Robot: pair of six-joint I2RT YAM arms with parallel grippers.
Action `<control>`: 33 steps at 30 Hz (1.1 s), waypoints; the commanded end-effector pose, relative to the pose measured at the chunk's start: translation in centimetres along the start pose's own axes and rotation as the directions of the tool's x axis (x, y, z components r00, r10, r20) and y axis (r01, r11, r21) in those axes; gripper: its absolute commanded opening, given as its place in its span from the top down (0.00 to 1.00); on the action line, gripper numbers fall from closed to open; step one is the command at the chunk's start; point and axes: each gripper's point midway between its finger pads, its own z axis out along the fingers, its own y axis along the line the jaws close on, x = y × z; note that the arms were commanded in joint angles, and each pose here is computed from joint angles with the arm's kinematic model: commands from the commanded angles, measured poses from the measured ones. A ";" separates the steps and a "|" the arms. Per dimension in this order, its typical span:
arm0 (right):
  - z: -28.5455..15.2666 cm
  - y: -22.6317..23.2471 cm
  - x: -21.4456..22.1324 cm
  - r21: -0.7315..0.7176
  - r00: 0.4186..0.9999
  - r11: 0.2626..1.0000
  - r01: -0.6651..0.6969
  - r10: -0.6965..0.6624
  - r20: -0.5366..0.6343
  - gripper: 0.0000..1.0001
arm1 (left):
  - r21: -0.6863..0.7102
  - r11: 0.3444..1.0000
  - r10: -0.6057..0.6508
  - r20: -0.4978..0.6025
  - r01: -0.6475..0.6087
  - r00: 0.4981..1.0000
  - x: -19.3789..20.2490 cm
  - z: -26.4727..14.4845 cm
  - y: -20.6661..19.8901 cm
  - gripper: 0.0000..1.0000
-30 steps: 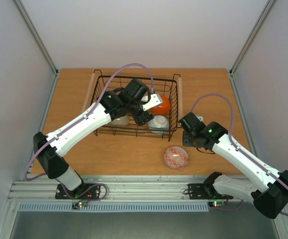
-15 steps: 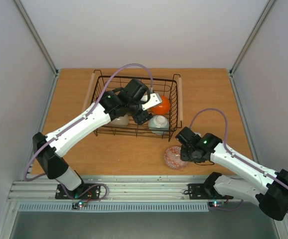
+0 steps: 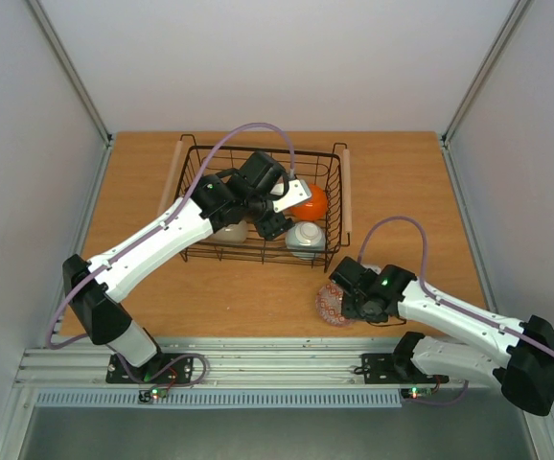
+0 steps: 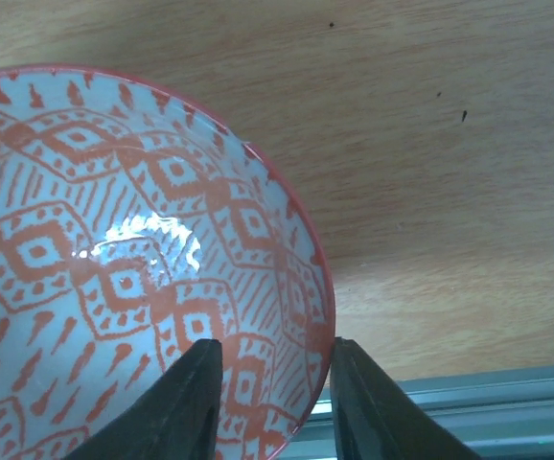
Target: Load the bowls into the dish rack
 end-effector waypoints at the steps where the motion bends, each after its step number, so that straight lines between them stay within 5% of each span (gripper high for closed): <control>1: 0.6 0.3 0.2 0.010 1.000 1.000 -0.026 0.026 0.008 0.70 | -0.022 1.000 0.004 0.055 -0.002 0.998 -1.5 -1.3 0.6 0.25; 9: 1.5 0.7 0.6 0.065 1.000 0.998 0.022 -0.022 0.010 0.98 | -0.030 1.000 0.006 0.058 -0.004 0.998 -1.6 -1.7 0.8 0.25; 17: -0.6 0.3 -0.2 0.116 0.993 0.990 0.078 -0.087 0.074 0.99 | -0.042 0.999 0.008 0.057 -0.006 0.998 -1.6 -1.8 1.0 0.25; 29: -10.2 3.4 -2.7 -0.087 0.923 0.953 0.290 -0.255 0.288 0.99 | -0.039 0.999 -0.001 0.093 0.005 0.996 -2.2 -3.7 1.3 0.24; 33: -14.1 3.8 -4.1 -0.139 0.884 0.933 0.332 -0.257 0.390 0.99 | 0.082 0.994 -0.079 0.147 0.067 0.986 -2.5 -5.4 1.4 0.24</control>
